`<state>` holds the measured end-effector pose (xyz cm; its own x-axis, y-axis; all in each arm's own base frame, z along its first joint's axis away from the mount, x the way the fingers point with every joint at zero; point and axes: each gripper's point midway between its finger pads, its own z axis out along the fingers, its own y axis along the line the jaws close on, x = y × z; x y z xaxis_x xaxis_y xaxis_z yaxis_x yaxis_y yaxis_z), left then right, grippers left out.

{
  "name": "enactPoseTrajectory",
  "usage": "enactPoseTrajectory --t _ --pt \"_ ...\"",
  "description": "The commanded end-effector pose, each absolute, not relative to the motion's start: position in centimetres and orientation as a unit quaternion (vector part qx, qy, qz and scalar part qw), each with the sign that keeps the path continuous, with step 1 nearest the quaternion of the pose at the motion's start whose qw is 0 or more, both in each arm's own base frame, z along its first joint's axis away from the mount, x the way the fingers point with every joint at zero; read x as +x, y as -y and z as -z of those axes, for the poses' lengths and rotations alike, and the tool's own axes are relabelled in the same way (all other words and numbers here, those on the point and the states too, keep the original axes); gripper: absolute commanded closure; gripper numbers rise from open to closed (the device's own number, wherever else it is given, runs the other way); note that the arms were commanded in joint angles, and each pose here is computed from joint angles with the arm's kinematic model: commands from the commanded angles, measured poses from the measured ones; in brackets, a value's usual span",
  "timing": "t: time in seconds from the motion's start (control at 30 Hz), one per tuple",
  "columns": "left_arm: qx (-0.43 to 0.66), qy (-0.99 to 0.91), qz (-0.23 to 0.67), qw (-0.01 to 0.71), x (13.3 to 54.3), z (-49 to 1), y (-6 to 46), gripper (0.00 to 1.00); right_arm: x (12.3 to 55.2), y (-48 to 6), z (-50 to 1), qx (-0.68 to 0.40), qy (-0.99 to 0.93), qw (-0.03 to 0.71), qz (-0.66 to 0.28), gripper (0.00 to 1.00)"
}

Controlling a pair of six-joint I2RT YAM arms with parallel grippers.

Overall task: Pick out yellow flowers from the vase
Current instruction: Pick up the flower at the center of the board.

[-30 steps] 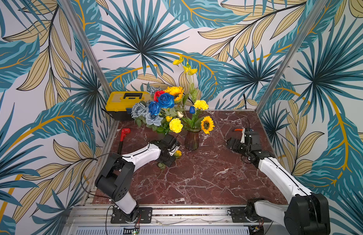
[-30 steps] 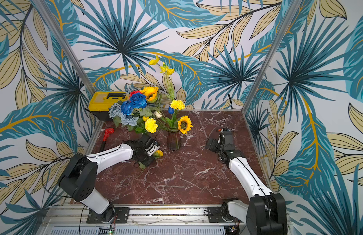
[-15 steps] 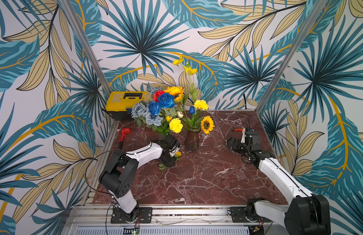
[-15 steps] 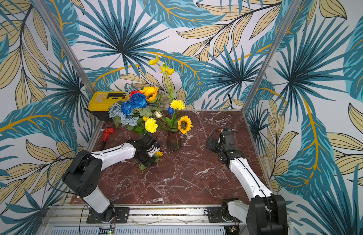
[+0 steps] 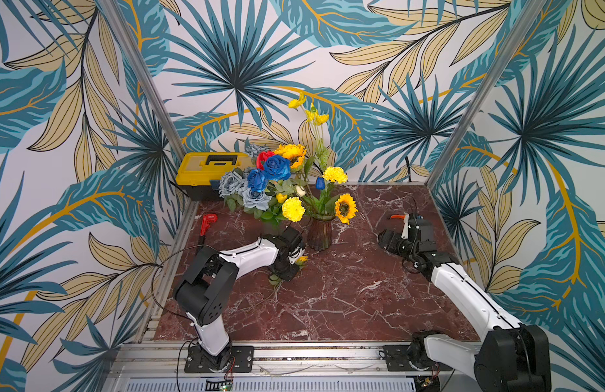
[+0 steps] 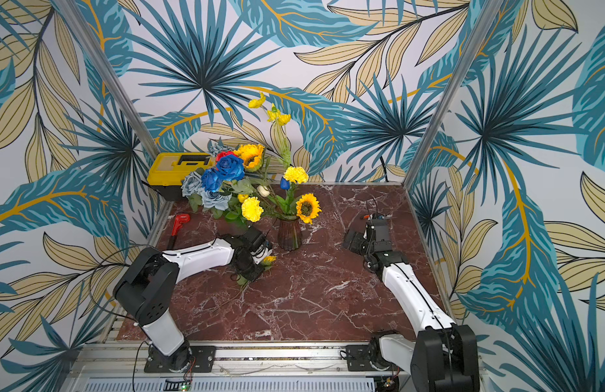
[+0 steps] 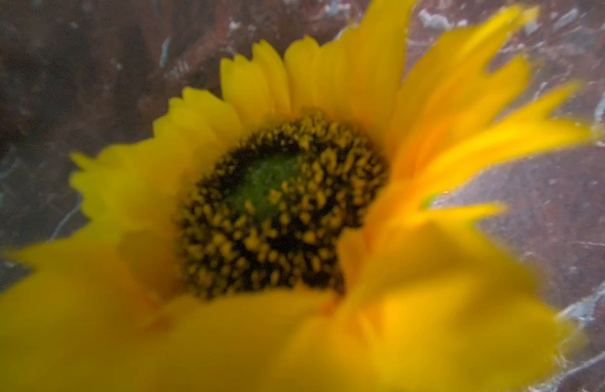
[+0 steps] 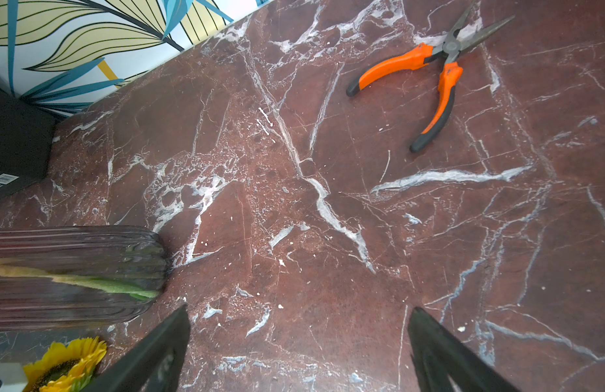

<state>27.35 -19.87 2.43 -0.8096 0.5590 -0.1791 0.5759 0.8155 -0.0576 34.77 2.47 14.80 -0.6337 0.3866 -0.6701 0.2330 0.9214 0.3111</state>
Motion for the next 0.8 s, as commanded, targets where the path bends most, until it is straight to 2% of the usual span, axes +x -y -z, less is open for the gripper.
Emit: enactPoseTrajectory --t 0.0,0.27,0.77 --pt "0.295 -0.950 0.055 0.091 27.8 -3.8 20.4 1.00 34.5 -2.6 -15.1 0.175 -0.898 0.392 -0.099 0.01" --pt "0.307 -0.929 0.134 0.158 26.1 -10.2 21.7 1.00 34.2 -2.5 -15.4 0.176 -0.896 0.396 -0.099 0.00" --pt "0.357 -0.899 0.227 0.113 20.7 -12.3 22.9 1.00 33.7 -2.6 -15.8 0.175 -0.895 0.397 -0.104 0.01"
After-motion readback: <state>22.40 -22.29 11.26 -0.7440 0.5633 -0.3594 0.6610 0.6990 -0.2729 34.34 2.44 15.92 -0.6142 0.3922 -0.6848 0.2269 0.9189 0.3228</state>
